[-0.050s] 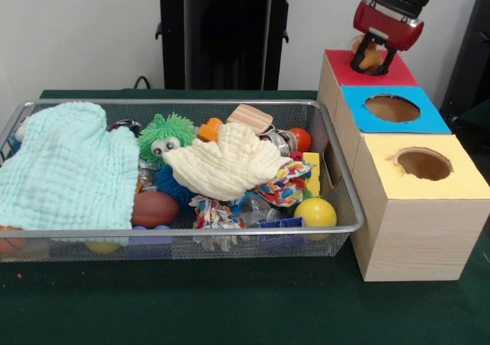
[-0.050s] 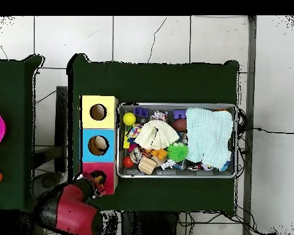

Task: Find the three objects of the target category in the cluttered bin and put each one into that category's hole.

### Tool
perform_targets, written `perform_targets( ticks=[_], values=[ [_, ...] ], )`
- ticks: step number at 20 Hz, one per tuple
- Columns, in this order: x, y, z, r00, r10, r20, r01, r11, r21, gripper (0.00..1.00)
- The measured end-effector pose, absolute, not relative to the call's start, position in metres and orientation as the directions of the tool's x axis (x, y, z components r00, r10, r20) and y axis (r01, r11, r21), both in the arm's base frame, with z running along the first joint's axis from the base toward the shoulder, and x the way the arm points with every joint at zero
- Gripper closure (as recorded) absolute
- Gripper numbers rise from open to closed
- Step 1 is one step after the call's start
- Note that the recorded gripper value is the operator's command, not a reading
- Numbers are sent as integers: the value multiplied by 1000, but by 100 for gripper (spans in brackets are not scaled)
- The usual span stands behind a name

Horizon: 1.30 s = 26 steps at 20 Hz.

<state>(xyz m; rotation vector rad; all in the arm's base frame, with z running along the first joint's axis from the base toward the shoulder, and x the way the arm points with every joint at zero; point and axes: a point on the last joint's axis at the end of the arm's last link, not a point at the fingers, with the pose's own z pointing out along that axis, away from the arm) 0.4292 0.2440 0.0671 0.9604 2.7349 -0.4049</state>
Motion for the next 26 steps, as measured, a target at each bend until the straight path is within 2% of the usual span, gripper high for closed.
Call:
perform_targets(
  ticks=[6, 11, 18, 26],
  values=[
    [428, 247, 69, -775, 557, -298, 622, 756, -203, 0],
    [432, 247, 88, -776, 575, -261, 628, 744, -228, 0],
    [444, 240, 144, -761, 628, -164, 647, 716, -263, 0],
    [467, 238, 194, -756, 626, -191, 655, 723, -220, 0]
  ],
)
